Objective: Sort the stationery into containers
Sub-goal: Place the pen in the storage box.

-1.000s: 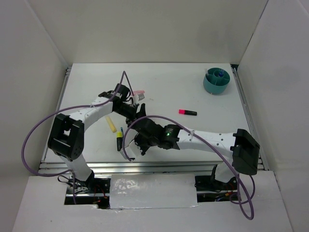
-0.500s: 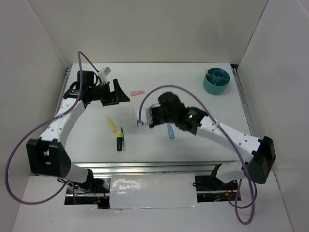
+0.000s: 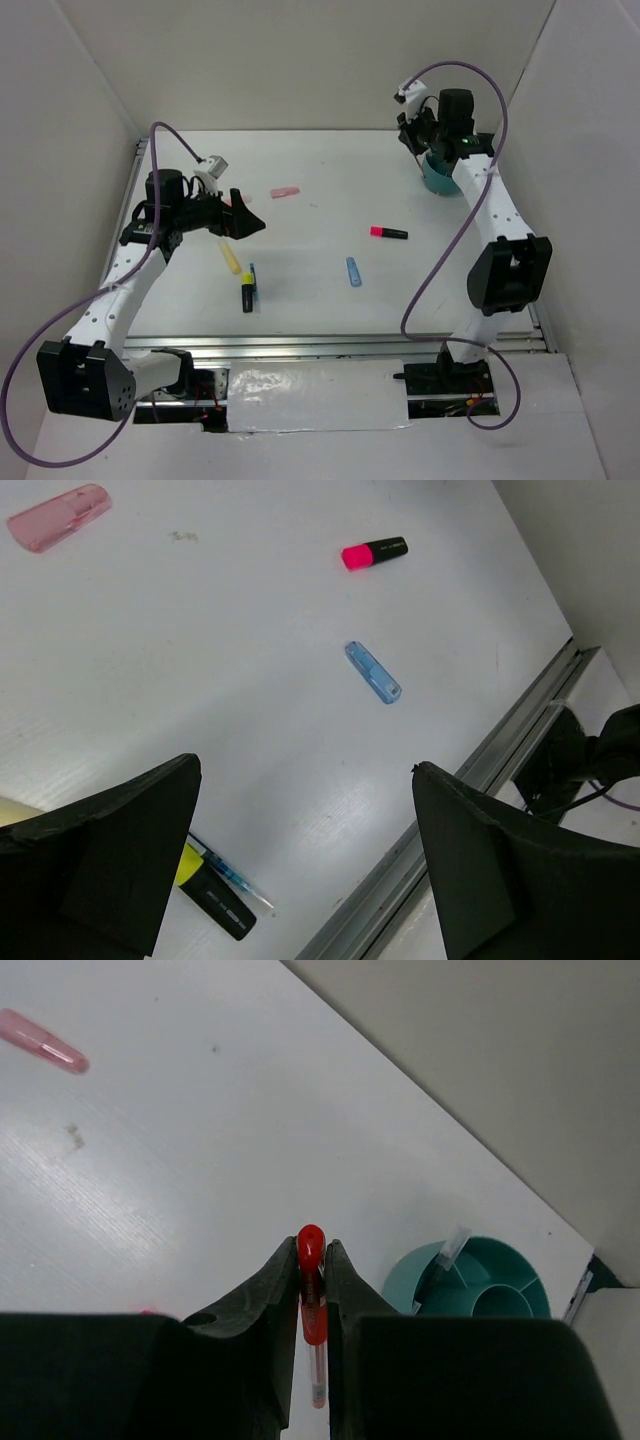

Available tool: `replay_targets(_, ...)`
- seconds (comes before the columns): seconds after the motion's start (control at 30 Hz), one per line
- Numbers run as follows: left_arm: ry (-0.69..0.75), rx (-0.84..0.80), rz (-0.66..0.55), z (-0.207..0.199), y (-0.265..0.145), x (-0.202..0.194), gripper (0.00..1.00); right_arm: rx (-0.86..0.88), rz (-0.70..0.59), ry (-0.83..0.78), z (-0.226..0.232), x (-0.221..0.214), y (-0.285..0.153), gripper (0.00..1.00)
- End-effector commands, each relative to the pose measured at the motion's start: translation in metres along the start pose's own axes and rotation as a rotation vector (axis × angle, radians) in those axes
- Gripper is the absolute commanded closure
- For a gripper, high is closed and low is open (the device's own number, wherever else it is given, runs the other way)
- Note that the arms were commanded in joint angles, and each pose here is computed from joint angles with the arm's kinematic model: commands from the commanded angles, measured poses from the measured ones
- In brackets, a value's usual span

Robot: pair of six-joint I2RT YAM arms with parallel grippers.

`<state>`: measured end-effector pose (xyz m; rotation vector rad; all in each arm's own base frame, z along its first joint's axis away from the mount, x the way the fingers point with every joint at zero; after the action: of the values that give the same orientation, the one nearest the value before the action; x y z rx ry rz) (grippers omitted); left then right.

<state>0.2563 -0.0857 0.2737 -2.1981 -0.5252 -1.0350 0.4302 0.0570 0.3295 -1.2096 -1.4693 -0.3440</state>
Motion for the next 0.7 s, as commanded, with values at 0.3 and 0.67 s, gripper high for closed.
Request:
replay_targets(0.3,0.126,-0.018,-0.026,0.005,0.005,0.002,0.01,-0.11,-0.115,0.016,-0.067,-0.005,0.037,1.0)
replay_targets(0.67,0.11,-0.037,-0.011,0.01,0.013,-0.002,0.01,-0.179,-0.082,0.033,-0.1,-0.037,0.055,1.0)
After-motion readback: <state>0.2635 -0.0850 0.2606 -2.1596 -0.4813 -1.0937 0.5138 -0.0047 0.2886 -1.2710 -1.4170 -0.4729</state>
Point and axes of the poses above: each gripper's point midway between its finger pads, its own y axis out along the fingers, its own z axis along the line the jaws close on, x = y × z, the point moved 9 cm from there along -y, back along the fingers
